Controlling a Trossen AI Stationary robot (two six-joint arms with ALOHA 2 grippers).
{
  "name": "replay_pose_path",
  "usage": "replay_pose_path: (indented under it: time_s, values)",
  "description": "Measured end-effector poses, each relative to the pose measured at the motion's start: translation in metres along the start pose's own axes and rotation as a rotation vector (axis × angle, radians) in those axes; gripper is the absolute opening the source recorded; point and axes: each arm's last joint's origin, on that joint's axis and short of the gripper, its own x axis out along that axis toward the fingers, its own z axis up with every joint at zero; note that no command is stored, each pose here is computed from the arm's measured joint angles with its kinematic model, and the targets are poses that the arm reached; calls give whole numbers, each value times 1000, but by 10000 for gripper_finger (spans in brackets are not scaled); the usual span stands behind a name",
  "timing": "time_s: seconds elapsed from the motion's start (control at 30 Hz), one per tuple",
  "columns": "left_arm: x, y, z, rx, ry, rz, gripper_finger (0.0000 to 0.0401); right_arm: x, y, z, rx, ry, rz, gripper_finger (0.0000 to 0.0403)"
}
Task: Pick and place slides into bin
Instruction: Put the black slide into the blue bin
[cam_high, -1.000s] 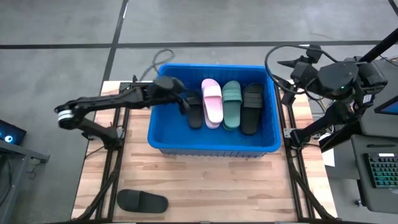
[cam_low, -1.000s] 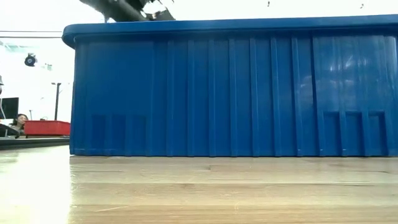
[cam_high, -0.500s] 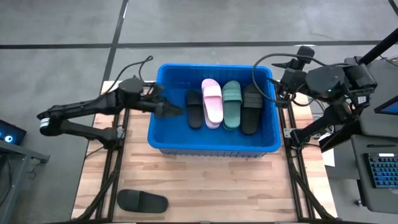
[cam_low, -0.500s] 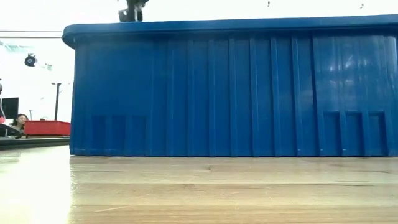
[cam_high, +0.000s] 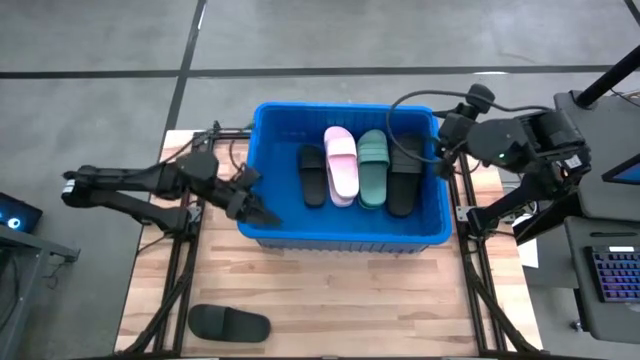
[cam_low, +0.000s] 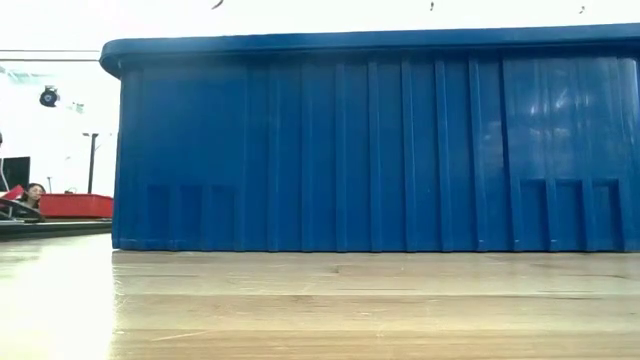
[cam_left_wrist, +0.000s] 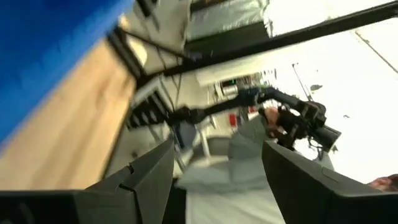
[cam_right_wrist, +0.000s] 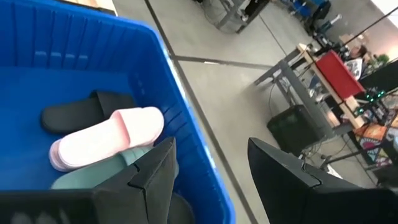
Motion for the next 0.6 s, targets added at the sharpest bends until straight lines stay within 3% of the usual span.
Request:
replay_pose_path:
  time_s: [0.37, 0.6]
  values:
    - [29, -4, -44, -162, 216, 19, 228, 20, 24, -9, 10, 90, 2, 192]
    - [42, -6, -75, -351, 285, 75, 228, 28, 33, -12, -31, 122, 19, 192]
